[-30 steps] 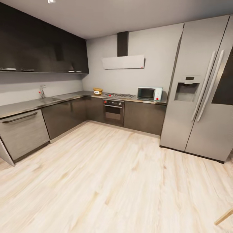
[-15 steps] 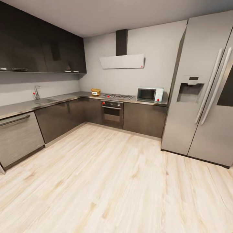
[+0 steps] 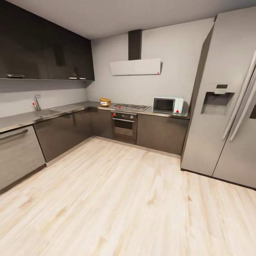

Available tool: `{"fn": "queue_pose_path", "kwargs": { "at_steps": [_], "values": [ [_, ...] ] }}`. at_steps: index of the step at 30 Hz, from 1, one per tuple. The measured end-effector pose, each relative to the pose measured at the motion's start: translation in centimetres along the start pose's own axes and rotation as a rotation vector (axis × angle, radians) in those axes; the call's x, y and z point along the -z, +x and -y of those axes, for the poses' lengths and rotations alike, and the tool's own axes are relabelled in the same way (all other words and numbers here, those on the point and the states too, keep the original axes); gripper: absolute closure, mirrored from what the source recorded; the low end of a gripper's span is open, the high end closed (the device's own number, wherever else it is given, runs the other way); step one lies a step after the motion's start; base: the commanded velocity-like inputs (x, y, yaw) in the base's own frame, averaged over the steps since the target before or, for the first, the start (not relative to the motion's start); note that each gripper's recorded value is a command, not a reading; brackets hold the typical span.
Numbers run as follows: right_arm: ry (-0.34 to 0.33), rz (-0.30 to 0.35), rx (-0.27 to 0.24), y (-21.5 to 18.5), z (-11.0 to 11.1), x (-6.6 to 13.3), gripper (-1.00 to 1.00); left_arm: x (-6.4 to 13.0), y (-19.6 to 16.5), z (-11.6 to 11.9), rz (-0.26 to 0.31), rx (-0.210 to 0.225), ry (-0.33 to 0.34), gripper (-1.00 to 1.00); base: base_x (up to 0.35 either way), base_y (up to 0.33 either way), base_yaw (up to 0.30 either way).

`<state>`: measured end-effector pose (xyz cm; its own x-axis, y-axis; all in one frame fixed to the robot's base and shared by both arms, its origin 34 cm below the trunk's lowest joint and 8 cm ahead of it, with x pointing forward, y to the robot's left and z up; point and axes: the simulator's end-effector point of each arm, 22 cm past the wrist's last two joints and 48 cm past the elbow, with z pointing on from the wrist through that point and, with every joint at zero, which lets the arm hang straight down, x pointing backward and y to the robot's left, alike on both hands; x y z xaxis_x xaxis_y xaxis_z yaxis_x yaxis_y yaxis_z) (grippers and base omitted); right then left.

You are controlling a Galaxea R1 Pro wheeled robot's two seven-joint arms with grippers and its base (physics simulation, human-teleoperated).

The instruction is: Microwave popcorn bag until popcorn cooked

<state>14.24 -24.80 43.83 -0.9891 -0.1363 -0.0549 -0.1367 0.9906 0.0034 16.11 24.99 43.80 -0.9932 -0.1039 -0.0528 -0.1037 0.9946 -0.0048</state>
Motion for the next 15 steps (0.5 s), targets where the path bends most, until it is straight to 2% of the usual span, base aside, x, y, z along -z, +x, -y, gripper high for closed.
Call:
{"fn": "queue_pose_path", "kwargs": {
  "at_steps": [11,15],
  "values": [
    [0.002,0.001,-0.001,-0.02,0.12,0.0,-1.0,0.0,0.0,0.01,0.0,0.0,0.0,-1.0,0.323,0.102,0.0],
    [-0.001,0.002,-0.003,-0.04,-0.07,0.0,-1.0,0.0,0.0,0.01,0.0,0.0,0.0,-1.0,0.323,0.102,-0.179]
  ]
}}
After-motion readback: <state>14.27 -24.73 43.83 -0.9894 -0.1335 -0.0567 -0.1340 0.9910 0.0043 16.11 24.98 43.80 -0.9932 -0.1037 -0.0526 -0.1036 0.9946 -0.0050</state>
